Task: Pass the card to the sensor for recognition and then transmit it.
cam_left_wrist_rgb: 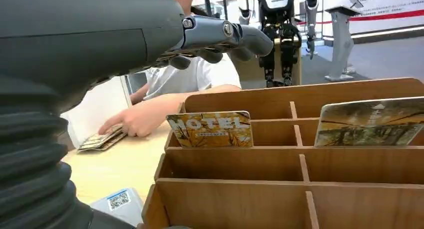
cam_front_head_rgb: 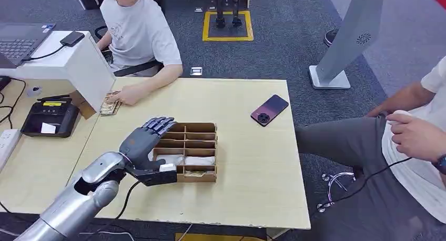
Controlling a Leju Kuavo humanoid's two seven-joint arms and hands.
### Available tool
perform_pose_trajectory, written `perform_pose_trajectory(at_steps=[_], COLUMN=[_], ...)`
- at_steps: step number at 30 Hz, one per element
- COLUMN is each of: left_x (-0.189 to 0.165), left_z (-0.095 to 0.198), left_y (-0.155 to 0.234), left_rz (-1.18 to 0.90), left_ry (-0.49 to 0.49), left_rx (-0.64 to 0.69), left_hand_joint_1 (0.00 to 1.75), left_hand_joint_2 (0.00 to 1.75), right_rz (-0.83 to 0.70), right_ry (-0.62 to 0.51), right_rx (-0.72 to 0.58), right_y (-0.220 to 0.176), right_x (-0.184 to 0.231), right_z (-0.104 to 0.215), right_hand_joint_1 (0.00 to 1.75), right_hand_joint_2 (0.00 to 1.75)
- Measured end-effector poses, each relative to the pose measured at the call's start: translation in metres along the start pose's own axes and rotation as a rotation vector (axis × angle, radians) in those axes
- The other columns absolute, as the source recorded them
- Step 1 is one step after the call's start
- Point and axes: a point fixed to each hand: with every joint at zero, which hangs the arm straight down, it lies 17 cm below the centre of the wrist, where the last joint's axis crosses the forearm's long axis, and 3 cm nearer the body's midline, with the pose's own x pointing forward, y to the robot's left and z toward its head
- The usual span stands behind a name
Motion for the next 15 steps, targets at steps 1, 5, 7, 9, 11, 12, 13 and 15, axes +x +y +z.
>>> perform_pose_trajectory(at_steps=[1,5,7,9,11,12,13,15], left_x=[0.0002,0.0013,0.0012,0.0013,0.0014,0.0016,0.0016,0.0017], left_z=[0.0000,-0.0006,-0.0005,-0.0005,-0.0005,-0.0005,-0.0005,-0.0005], left_y=[-0.0001,-0.0003,-0.0004,-0.0005,-0.0005,-0.0005,-0.0005,-0.0005], left_rz=[0.000,0.003,0.003,0.003,0.003,0.004,0.004,0.004], left_ry=[0.000,-0.001,-0.002,-0.002,-0.003,-0.004,-0.004,-0.004], left_rx=[0.000,0.001,0.000,0.000,0.000,0.000,0.000,0.000], left_hand_joint_1=[0.00,0.00,0.00,0.00,0.00,0.00,0.00,0.00], left_hand_joint_2=[1.75,1.75,1.75,1.75,1.75,1.75,1.75,1.75], right_rz=[0.000,0.001,0.002,0.003,0.002,0.003,0.003,0.003], right_ry=[0.000,0.000,-0.001,-0.001,-0.001,-0.001,-0.001,-0.002], right_rx=[0.000,0.000,0.000,0.000,0.000,0.000,-0.001,-0.001], right_y=[0.0000,-0.0001,-0.0001,-0.0003,-0.0004,-0.0004,-0.0004,-0.0006], right_x=[0.0000,0.0001,0.0002,0.0004,0.0005,0.0005,0.0006,0.0007], right_z=[0.0000,0.0000,0.0000,-0.0001,-0.0001,-0.0001,-0.0001,-0.0002], right_hand_joint_1=[0.00,0.00,0.00,0.00,0.00,0.00,0.00,0.00], right_hand_joint_2=[0.00,0.00,0.00,0.00,0.00,0.00,0.00,0.00])
